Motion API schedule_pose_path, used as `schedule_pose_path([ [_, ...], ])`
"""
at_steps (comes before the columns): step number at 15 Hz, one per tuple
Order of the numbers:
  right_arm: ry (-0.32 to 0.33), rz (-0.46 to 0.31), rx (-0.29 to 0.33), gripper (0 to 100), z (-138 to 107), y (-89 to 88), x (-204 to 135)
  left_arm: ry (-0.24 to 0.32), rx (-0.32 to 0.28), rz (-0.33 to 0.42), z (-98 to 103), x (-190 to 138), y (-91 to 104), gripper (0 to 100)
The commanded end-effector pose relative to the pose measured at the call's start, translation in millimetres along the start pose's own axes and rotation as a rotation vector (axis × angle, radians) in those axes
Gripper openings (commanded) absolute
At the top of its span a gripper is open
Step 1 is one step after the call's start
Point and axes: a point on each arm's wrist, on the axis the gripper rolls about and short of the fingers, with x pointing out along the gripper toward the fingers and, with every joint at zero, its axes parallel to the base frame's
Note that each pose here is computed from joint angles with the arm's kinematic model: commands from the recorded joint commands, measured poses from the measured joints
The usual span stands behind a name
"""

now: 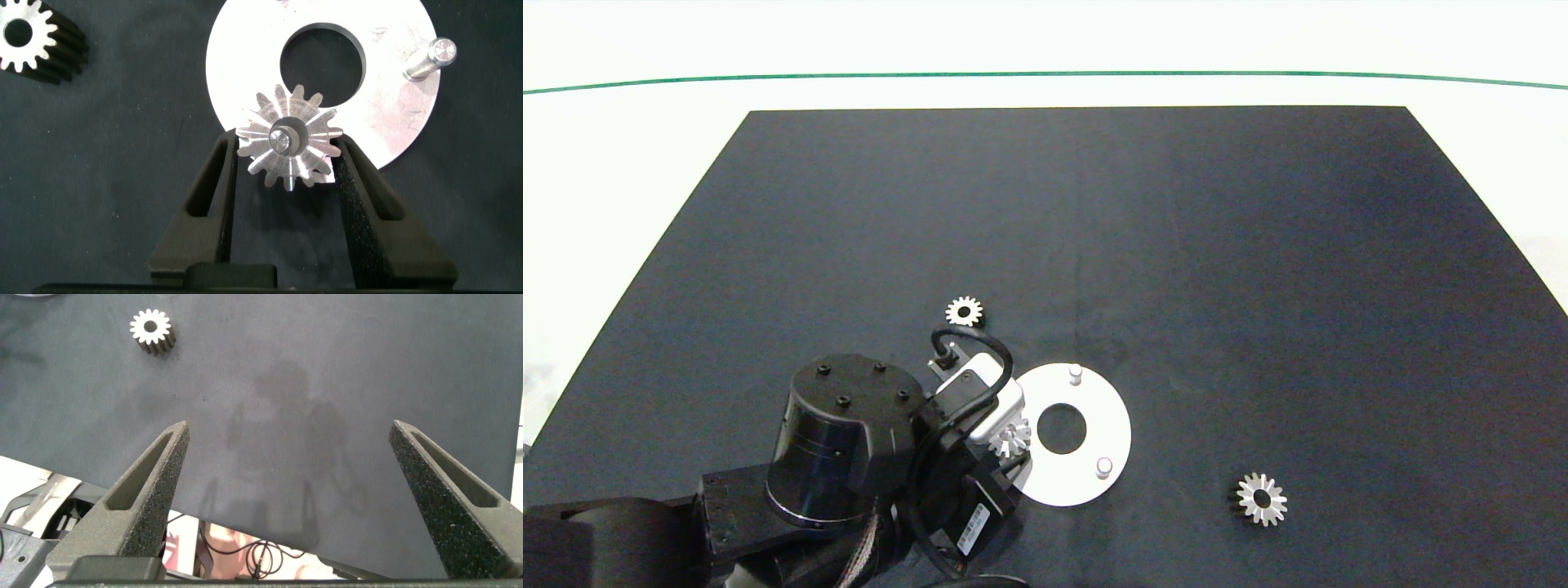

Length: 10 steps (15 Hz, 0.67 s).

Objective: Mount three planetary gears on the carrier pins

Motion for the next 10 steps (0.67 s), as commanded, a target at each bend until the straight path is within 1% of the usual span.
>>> schedule_pose_path([
  [1, 0.002, 0.003, -0.002, 100, -0.4, 0.1, 0.0, 0.003, 0.002, 0.001, -0.2, 2.3, -0.6, 0],
  [10, 0.014, 0.005, -0.001, 100, -3.1, 0.7, 1.8, -0.012, -0.003, 0.002, 2.3, -0.6, 2.2, 0],
])
